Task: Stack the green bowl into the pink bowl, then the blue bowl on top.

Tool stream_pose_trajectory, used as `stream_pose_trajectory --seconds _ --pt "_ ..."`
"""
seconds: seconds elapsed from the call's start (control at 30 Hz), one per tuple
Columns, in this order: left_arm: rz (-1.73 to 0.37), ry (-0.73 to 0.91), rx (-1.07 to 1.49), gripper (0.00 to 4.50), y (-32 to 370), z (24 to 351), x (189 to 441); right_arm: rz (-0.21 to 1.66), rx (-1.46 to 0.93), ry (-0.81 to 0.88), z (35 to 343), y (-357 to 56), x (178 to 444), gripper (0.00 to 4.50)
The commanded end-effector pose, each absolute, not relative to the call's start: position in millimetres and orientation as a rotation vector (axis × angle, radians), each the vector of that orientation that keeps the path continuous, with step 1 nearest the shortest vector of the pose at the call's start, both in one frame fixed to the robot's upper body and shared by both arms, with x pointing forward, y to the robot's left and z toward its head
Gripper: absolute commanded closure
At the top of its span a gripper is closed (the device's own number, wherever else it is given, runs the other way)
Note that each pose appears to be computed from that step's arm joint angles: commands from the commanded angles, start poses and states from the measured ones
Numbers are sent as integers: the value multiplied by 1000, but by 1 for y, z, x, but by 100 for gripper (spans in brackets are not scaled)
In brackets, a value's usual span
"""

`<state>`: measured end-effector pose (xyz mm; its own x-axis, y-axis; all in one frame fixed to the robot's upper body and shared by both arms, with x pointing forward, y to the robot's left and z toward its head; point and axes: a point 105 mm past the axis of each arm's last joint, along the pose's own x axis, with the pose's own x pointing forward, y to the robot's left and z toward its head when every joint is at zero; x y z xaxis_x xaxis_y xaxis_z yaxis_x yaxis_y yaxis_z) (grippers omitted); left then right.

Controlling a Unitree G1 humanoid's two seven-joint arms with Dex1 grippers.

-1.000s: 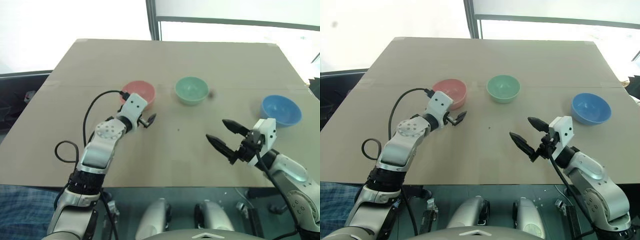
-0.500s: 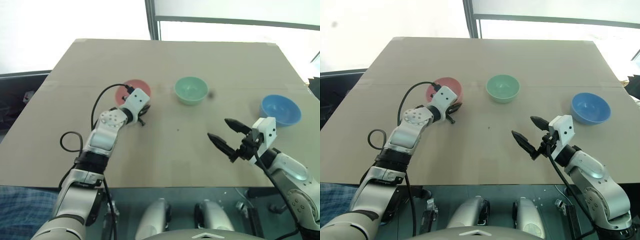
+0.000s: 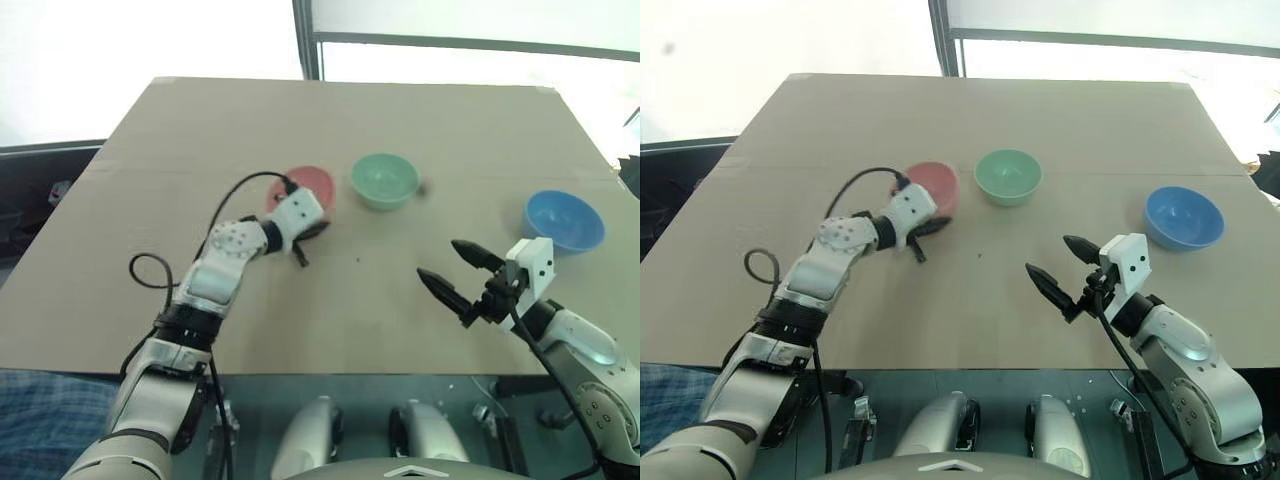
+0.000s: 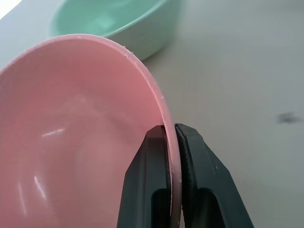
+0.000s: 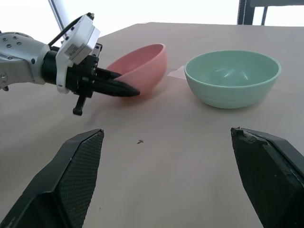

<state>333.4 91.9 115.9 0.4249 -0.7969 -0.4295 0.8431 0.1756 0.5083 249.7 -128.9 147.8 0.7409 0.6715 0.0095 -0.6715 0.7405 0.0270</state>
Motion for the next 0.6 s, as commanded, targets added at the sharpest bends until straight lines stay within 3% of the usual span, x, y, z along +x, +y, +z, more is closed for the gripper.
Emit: stream_pose_trajectory --seconds 0.03,0.17,0.3,0.33,0.37,0.57,0.6 --pt "-1415 52 891 438 80 110 294 742 10 -57 162 -128 247 0" --pt "-1518 98 934 438 76 93 275 741 8 -54 161 -128 248 0" --pt "-1482 67 962 438 72 91 280 736 8 -54 161 -128 248 0" --pt "-1465 53 950 363 70 95 283 735 9 -53 161 -128 247 0" --pt "-1455 44 944 353 69 97 285 734 9 -51 160 -128 247 0" --pt "-1438 14 855 133 66 109 287 730 5 -48 159 -131 247 0" --pt "-1439 11 827 77 66 112 287 730 3 -48 160 -131 247 0"
